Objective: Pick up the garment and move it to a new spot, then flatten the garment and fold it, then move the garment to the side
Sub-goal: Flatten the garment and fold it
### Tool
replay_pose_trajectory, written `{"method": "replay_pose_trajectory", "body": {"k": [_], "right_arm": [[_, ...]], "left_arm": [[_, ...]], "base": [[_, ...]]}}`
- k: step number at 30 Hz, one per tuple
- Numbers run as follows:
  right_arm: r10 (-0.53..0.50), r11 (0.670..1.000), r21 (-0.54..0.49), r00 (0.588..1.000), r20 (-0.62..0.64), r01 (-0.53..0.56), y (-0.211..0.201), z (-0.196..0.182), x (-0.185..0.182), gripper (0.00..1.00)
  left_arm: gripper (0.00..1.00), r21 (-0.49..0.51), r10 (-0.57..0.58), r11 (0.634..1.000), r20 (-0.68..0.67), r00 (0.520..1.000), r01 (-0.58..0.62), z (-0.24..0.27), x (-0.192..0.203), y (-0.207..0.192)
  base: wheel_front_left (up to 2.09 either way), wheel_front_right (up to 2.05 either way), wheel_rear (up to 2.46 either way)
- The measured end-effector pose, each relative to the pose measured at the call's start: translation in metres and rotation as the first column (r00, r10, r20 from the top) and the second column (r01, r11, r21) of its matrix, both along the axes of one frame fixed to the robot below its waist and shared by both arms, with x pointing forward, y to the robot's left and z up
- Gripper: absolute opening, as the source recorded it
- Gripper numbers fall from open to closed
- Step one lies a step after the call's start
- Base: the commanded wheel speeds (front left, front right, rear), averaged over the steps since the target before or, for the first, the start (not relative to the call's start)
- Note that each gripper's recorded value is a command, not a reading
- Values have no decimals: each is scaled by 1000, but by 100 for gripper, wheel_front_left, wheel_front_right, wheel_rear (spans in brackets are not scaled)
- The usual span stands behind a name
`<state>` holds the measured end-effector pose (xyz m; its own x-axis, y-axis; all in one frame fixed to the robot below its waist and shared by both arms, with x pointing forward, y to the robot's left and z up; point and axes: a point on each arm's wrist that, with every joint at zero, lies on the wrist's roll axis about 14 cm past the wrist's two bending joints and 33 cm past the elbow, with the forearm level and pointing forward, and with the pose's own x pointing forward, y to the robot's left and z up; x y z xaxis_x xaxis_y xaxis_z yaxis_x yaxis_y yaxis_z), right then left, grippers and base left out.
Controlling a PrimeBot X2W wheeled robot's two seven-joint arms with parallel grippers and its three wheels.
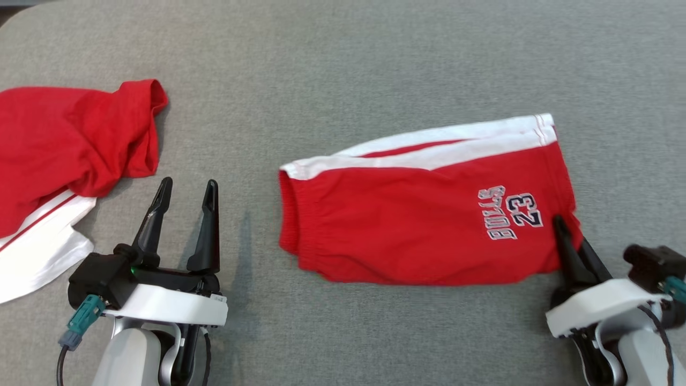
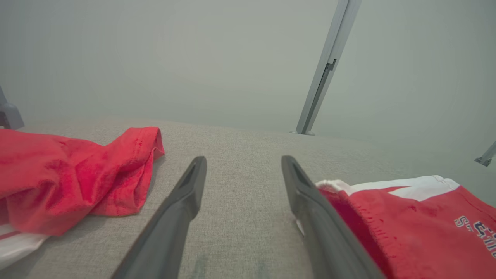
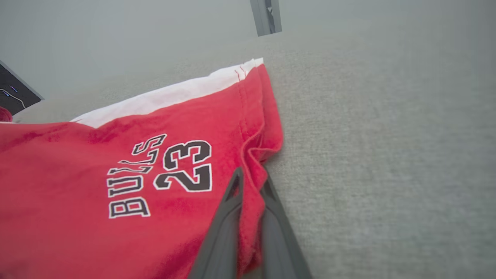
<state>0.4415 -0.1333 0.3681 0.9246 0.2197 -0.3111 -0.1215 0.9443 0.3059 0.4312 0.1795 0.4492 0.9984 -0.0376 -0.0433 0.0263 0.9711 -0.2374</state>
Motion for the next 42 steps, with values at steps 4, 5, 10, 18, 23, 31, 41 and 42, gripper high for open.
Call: {"method": "replay_pose_trajectory", "body": {"k": [4, 5, 10, 18, 23, 31, 41, 42], "right_arm": [[-87, 996, -16, 996, -13, 86, -29, -1, -16, 0], [-101, 995, -21, 995, -15, 101, -34, -1, -19, 0], [-157, 987, -23, 987, -25, 157, -50, 0, -29, 0], [-168, 986, -10, 986, -17, 168, -50, 6, -33, 0], [-117, 993, 25, 991, 66, 116, -30, 35, -21, 0], [74, 993, 77, 974, 216, -93, 37, 98, 1, 0], [390, 885, 163, 886, 250, -436, 160, 122, -15, 0], [416, 872, 172, 879, 233, -458, 169, 116, -20, 0]], "left_arm": [[100, 6, -32, 999, 13, 999, 32, 4, 2, -8], [100, 6, -39, 999, 11, 999, 39, 4, 1, -10], [100, 6, -65, 998, 14, 998, 65, 6, 2, -17], [100, 1, -87, 996, 18, 996, 87, 8, 2, -25], [100, -3, -91, 996, 15, 996, 91, 10, -4, -27], [100, -1, -80, 997, 33, 996, 81, 19, -10, -24], [100, -1, -20, 1000, 31, 999, 20, 21, -20, -6], [100, 0, -14, 1000, 28, 1000, 14, 21, -21, -4]], "base": [[0, 0, 0], [0, 0, 0], [0, 0, 0], [0, 0, 0], [0, 0, 0], [0, 0, 0], [0, 0, 0], [0, 0, 0]]}}
